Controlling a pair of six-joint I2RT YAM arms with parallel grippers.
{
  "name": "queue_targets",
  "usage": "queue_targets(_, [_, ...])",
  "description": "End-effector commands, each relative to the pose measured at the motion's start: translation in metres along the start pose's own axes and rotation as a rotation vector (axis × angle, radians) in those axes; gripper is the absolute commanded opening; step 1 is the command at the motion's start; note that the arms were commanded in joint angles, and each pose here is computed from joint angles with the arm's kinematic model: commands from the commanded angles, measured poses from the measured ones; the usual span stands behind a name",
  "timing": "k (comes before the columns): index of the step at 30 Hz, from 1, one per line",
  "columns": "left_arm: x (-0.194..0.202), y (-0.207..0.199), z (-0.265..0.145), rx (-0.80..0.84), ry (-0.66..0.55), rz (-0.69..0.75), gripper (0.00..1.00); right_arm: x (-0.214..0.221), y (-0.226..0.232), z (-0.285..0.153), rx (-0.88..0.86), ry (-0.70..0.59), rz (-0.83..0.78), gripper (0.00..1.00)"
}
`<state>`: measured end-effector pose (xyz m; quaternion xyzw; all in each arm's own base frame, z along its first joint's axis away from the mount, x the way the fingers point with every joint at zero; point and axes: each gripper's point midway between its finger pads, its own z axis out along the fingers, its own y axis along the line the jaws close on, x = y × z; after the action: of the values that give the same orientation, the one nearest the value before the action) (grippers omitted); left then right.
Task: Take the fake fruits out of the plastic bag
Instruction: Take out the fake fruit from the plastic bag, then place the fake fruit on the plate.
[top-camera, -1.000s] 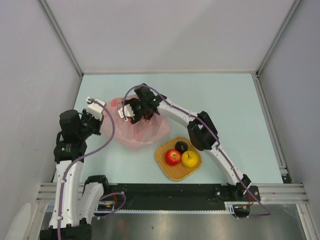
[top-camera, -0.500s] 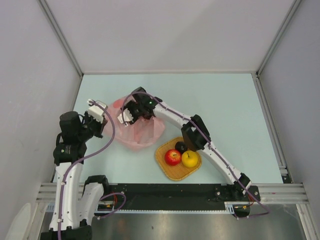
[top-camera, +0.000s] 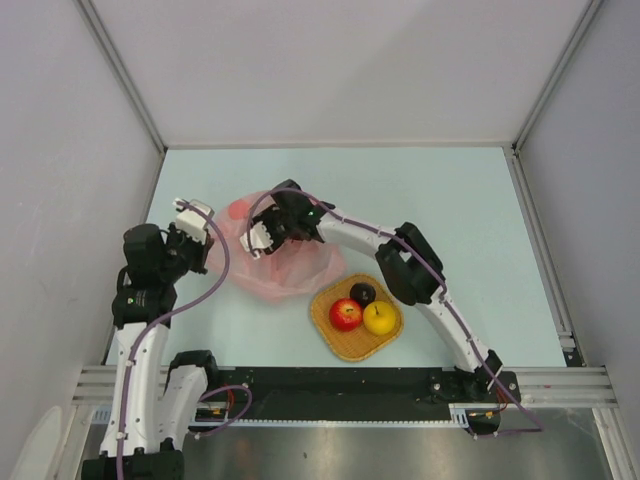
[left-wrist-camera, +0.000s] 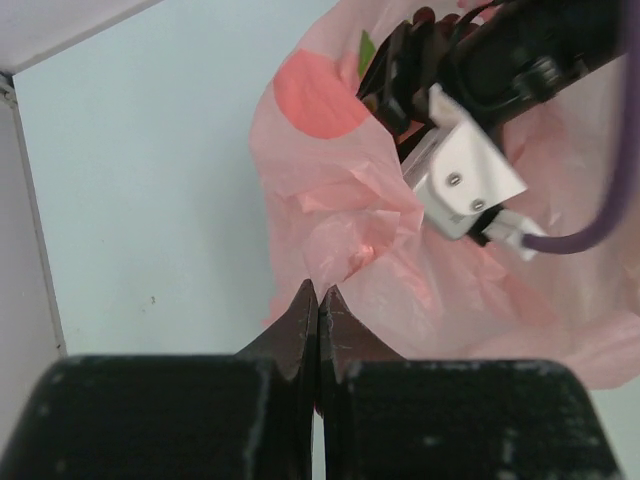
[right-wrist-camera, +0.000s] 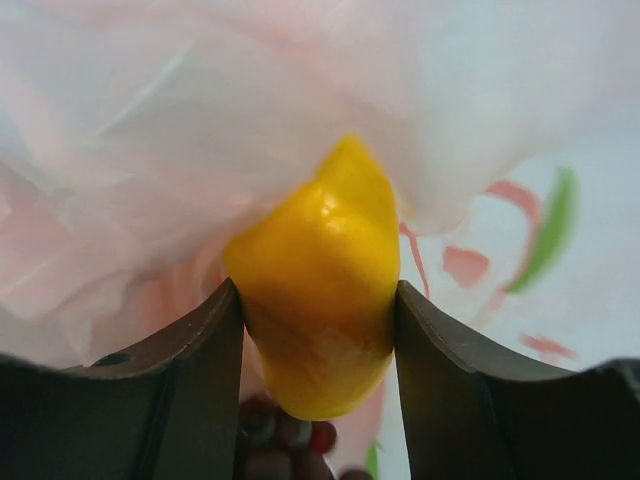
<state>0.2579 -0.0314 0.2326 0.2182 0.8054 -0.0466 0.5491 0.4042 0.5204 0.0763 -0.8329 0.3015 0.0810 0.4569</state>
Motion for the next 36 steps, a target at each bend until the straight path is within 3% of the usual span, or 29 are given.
queue_targets(1, [-0.008, 0.017, 0.004, -0.082, -0.044, -0.008, 0.0, -0.04, -0.065, -0.071, 0.158, -0.037, 0.084, 0.22])
queue_targets(6, [-0.01, 0.019, 0.0, -0.104, -0.056, 0.001, 0.0, -0.053, -0.068, -0.1, 0.202, -0.05, 0.248, 0.2])
queue_targets(10, [-0.014, 0.019, 0.001, -0.1, -0.071, -0.003, 0.0, -0.081, -0.081, -0.131, 0.208, -0.151, 0.556, 0.2])
queue_targets(16, [-0.024, 0.021, 0.003, -0.093, -0.089, -0.006, 0.0, -0.117, -0.077, -0.178, 0.132, -0.257, 0.867, 0.18])
queue_targets(21, [-0.024, 0.024, 0.01, -0.095, -0.084, -0.026, 0.0, -0.155, -0.038, -0.239, 0.069, -0.273, 0.857, 0.18])
queue_targets(29, [-0.02, 0.021, 0.015, -0.071, -0.07, -0.054, 0.0, -0.151, 0.098, -0.275, -0.112, -0.069, 1.01, 0.17])
queue_targets(36, [-0.003, 0.014, 0.021, -0.037, -0.022, -0.078, 0.0, -0.165, 0.188, -0.284, -0.239, -0.007, 0.727, 0.16])
